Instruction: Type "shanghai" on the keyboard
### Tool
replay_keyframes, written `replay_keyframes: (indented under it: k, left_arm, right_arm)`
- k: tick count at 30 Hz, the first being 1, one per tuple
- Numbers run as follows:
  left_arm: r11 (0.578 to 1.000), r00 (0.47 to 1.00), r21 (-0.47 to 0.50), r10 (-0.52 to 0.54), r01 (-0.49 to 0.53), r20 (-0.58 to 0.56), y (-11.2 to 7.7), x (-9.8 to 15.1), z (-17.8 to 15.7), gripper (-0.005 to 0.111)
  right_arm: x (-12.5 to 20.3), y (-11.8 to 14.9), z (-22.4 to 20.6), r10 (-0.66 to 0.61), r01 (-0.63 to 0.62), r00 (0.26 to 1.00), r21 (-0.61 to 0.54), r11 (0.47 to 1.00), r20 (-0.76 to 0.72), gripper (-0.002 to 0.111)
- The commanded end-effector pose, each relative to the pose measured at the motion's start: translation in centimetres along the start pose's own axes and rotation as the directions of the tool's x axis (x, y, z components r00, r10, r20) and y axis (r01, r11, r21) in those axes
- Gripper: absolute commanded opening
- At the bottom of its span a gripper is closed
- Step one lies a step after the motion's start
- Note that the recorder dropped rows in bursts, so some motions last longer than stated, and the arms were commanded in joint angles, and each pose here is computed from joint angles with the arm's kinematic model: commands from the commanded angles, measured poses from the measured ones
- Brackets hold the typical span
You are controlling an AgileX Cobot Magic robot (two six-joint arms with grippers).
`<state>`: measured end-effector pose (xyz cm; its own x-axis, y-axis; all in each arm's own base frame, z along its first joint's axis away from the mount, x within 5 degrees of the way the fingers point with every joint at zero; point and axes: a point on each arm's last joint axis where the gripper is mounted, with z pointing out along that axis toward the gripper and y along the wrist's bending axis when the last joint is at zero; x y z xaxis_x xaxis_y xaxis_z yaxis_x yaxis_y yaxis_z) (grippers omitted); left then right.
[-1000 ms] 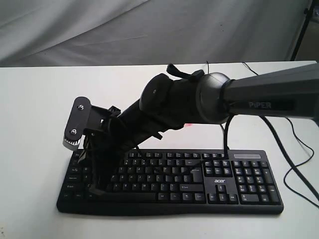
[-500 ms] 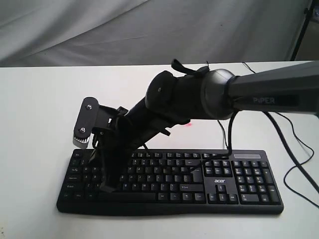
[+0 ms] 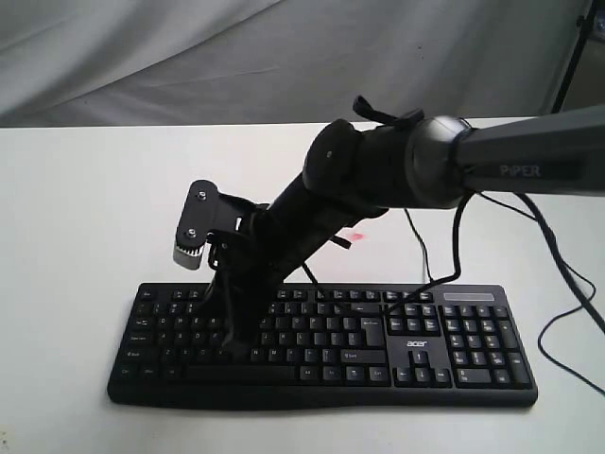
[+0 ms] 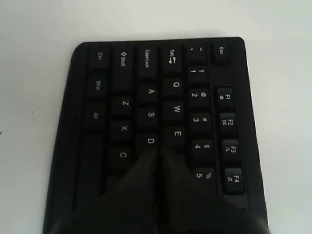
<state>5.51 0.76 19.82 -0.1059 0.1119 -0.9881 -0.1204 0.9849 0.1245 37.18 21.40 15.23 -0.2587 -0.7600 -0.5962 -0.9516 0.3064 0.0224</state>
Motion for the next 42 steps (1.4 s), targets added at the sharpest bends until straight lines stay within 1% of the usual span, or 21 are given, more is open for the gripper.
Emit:
replay_keyframes:
  k: [1, 6, 11, 19, 25, 30, 42]
  left_arm:
    - [1.0, 1.0, 0.005, -0.003, 0.003, -0.005, 0.0, 0.2, 0.1, 0.001]
    - [1.0, 1.0, 0.005, -0.003, 0.003, -0.005, 0.0, 0.2, 0.1, 0.001]
    - [1.0, 1.0, 0.005, -0.003, 0.003, -0.005, 0.0, 0.2, 0.1, 0.001]
    - [1.0, 1.0, 0.005, -0.003, 0.003, -0.005, 0.0, 0.2, 0.1, 0.001]
    - [1.0, 1.0, 0.005, -0.003, 0.003, -0.005, 0.0, 0.2, 0.1, 0.001]
    - [1.0, 1.0, 0.005, -0.003, 0.003, -0.005, 0.0, 0.2, 0.1, 0.001]
    - [1.0, 1.0, 0.005, -0.003, 0.003, -0.005, 0.0, 0.2, 0.1, 0.001]
  right_arm:
    - [0.2, -0.2, -0.6, 0.011, -0.01, 1.0, 0.011, 1.0, -0.024, 0.0]
    - [0.6, -0.4, -0.6, 0.029, -0.028, 0.998, 0.023, 0.999, -0.061, 0.0]
    - [1.2, -0.9, -0.9, 0.054, -0.052, 0.996, 0.029, 0.998, -0.072, 0.0]
    - [2.2, -0.8, -0.8, 0.077, -0.075, 0.993, 0.035, 0.997, -0.086, 0.0]
    - [2.3, -0.7, -0.7, 0.073, -0.071, 0.994, 0.033, 0.997, -0.08, 0.0]
    - [2.4, -0.4, -0.7, 0.042, -0.043, 0.995, -0.007, 0.999, -0.091, 0.0]
    - [2.3, -0.1, -0.5, 0.005, -0.008, 0.998, -0.039, 0.999, -0.067, 0.0]
